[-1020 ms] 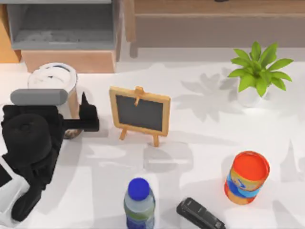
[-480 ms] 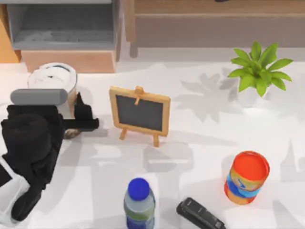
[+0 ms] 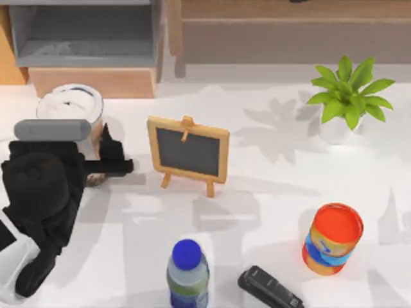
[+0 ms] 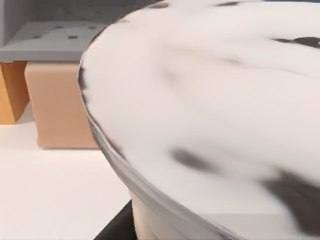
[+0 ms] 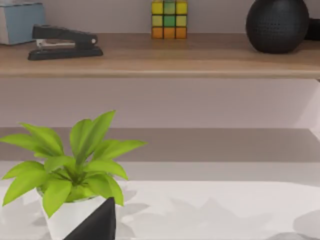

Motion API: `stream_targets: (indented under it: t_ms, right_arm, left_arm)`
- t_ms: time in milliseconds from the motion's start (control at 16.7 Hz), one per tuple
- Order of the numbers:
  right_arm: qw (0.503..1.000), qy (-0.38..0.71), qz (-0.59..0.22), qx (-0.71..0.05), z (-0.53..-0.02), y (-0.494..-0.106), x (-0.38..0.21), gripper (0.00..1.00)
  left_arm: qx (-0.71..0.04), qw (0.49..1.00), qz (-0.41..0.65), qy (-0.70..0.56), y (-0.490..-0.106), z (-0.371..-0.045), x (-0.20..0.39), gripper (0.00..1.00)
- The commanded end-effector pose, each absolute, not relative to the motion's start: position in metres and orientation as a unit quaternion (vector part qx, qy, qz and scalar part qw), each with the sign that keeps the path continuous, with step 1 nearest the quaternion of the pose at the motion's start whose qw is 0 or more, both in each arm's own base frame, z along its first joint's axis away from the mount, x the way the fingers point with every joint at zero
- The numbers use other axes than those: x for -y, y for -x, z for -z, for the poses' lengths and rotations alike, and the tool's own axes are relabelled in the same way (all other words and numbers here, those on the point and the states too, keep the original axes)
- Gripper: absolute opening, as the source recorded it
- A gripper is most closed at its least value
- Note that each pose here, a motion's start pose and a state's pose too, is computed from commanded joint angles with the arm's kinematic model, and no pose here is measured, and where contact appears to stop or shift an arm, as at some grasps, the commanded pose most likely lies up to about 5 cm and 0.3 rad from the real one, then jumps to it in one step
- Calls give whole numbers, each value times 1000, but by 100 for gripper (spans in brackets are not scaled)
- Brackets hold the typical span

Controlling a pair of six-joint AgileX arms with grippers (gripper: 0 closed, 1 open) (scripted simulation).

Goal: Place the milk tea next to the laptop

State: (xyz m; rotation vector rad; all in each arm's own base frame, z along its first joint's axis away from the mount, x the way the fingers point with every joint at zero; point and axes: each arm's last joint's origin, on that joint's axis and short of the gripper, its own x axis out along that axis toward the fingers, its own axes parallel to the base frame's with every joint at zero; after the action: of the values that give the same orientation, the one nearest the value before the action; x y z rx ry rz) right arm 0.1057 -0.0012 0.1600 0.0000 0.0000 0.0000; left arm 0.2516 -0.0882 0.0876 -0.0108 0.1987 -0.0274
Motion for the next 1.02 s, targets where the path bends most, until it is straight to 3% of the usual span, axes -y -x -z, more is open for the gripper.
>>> stream_targets:
  t_ms: [1020]
  right_arm:
    - [1000,0,0,0,-160,-106,1,100]
  left_arm:
    - [-100,995,14,3,-251,-97,88,0]
